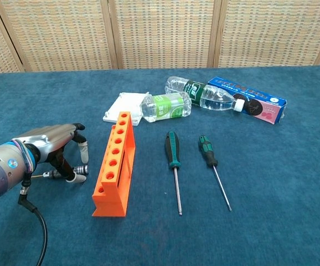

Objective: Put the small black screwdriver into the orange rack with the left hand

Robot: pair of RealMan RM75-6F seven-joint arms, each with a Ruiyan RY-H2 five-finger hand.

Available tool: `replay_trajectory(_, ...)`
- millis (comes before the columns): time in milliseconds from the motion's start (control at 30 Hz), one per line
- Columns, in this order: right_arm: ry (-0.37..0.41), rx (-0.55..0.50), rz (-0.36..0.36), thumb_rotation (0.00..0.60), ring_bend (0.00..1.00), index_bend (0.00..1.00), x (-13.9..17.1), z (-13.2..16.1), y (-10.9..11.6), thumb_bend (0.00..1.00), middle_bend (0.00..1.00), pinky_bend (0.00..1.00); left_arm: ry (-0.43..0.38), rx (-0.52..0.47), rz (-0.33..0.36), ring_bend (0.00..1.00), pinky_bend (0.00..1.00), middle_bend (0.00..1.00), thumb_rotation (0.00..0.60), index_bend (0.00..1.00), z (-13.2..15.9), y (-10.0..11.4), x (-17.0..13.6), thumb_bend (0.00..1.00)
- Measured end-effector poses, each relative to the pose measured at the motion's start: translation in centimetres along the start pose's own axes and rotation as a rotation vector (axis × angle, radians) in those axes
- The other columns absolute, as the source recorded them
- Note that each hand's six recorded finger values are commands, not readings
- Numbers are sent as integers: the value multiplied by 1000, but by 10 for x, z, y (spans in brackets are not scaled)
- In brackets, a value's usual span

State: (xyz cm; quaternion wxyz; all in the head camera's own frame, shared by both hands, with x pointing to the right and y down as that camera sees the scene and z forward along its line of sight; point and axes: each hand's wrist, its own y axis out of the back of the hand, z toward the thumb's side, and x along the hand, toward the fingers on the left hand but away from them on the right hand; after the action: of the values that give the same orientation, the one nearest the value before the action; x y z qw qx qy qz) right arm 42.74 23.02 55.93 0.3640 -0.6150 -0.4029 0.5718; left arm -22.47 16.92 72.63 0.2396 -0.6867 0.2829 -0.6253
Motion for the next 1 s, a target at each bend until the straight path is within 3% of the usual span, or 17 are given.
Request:
replay_trajectory(433, 3, -4, -3, 600, 0, 57, 0, 1, 0, 281, 0, 0, 8, 12, 1, 0, 0, 0, 600, 649, -2, -3, 2, 366)
replay_trajectory(600, 4, -5, -5, 600, 0, 57, 0, 1, 1, 281, 0, 0, 4, 2, 13, 0, 0, 0, 600, 653, -1, 0, 1, 369)
replay_trajectory(1000, 8, -3, -4, 600, 0, 57, 1, 2, 0, 281, 0, 0, -42, -55, 80, 0, 0, 0, 600, 666, 5, 29, -9, 370)
